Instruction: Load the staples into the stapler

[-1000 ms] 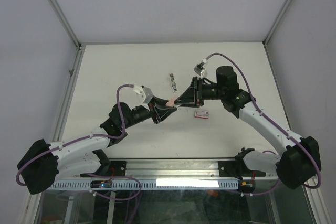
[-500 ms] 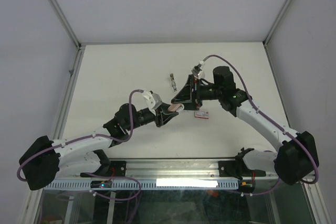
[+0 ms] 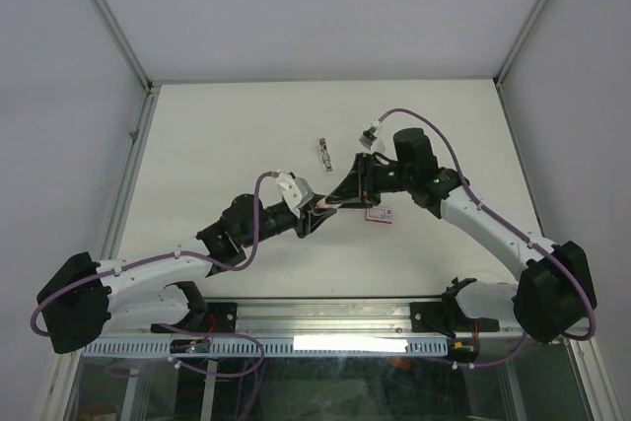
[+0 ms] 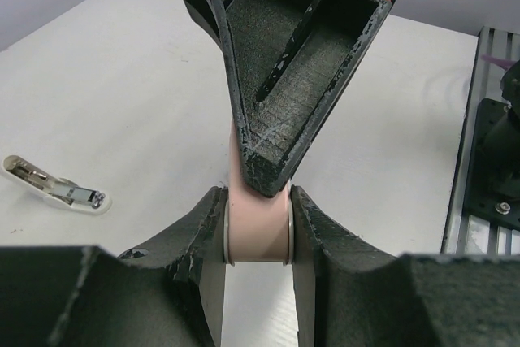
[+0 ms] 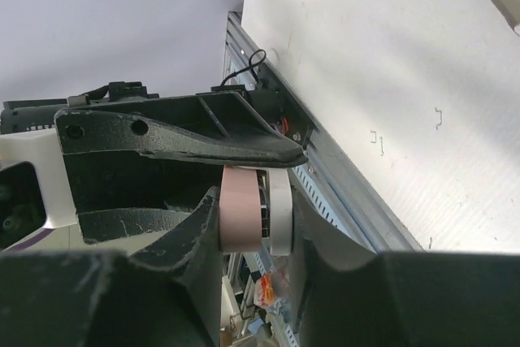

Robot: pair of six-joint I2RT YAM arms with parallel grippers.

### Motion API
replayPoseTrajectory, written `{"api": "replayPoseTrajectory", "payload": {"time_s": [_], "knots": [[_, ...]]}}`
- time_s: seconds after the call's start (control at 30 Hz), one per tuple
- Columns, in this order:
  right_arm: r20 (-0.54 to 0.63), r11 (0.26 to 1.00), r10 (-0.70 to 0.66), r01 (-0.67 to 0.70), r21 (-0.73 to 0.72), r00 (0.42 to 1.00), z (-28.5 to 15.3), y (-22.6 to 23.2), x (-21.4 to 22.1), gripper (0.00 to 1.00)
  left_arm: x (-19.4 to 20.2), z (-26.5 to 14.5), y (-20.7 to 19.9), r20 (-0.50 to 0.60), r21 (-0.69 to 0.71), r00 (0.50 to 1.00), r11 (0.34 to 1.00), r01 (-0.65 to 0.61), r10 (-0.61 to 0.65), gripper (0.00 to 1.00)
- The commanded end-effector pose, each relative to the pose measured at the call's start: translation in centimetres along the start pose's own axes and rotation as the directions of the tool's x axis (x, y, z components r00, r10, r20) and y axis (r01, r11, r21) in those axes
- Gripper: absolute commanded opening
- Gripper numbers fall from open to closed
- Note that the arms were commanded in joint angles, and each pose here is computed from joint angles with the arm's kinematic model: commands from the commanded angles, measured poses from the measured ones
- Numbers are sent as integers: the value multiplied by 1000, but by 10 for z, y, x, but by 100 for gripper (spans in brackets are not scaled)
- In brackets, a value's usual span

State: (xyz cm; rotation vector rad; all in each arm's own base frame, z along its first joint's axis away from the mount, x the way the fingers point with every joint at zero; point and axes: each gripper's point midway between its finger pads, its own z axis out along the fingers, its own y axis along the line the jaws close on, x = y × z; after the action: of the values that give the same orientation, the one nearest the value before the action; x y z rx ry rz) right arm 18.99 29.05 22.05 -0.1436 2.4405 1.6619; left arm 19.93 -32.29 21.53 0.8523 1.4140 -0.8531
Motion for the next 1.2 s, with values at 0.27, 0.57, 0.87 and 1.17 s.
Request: {"api": "replayPoseTrajectory", "payload": {"time_s": [0.27, 0.57, 0.87, 1.17], "knots": [[52, 1000, -27, 27, 10, 998, -1, 6, -7, 0, -22, 9, -3, 41, 4, 998, 999, -42, 42, 5], [511, 892, -219, -41, 450, 831, -71, -83, -105, 0, -39, -11, 13, 118, -89, 985, 986, 140, -130, 99], [625, 614, -506, -260, 745, 595, -152, -184, -167, 0, -29, -35, 93, 131, -302, 908, 857, 418, -397, 99], [599, 527, -497, -329, 783, 628, -149, -246, -171, 0, -13, -38, 104, 100, -365, 896, 822, 437, -432, 99]]}}
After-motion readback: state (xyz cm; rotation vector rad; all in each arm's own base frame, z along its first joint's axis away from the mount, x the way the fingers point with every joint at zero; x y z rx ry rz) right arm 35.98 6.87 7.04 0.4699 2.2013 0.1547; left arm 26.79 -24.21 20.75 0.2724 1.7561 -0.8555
